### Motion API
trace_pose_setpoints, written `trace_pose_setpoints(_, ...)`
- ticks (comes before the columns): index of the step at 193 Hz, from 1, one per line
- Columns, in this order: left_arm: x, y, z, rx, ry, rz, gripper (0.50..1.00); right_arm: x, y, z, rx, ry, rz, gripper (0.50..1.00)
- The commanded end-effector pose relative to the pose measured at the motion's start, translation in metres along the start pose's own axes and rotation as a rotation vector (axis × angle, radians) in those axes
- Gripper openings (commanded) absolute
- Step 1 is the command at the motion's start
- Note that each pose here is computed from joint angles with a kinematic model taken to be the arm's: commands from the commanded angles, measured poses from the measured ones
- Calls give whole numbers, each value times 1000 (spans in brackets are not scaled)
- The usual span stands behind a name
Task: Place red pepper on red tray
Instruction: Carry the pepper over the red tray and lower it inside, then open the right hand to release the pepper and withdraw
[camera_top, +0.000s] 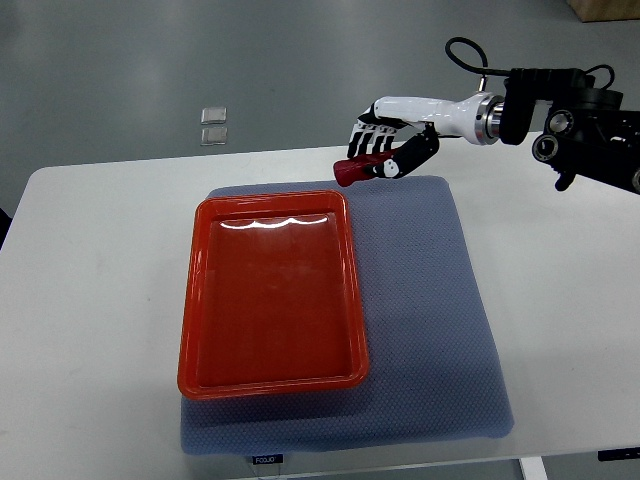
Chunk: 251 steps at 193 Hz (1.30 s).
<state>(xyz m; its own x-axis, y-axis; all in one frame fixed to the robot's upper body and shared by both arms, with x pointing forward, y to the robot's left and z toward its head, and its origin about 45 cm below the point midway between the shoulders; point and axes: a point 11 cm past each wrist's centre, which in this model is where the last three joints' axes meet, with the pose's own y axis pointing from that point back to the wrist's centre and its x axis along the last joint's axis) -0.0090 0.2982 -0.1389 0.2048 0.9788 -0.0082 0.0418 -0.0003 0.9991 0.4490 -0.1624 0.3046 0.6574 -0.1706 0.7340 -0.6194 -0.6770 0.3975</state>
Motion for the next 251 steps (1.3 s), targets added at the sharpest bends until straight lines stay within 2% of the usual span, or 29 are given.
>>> trace_pose_setpoints(1, 0, 0, 0, 0, -1, -2, 1000, -15, -23, -23, 44, 18, -43, 500)
trace_pose_setpoints(54, -2, 0, 0, -1, -1, -5, 1000, -69, -88, -78, 128, 41, -128, 500)
trace_pose_setpoints(79, -2, 0, 0, 0, -3, -5, 1000, -95, -110, -97, 157, 31, -151, 500)
trace_pose_setpoints(144, -3, 0, 0, -1, -3, -8, 1000, -127, -109, -35, 23, -11, -145, 500)
trace_pose_setpoints(175, -3, 0, 0, 0, -5, -8, 1000, -139, -108, -28, 13, -32, -153, 500)
trace_pose_setpoints(236, -2, 0, 0, 0, -3, -5, 1000, -141, -108, -27, 14, -60, -135, 500)
trace_pose_setpoints(239, -2, 0, 0, 0, -3, -5, 1000, -141, -108, -27, 15, -62, -134, 549)
trace_pose_setpoints(243, -1, 0, 0, 0, -3, -3, 1000, -140, -108, -27, 13, -63, -132, 588)
trace_pose_setpoints(251, -2, 0, 0, 0, -3, -5, 1000, -140, -108, -27, 16, -67, -130, 627)
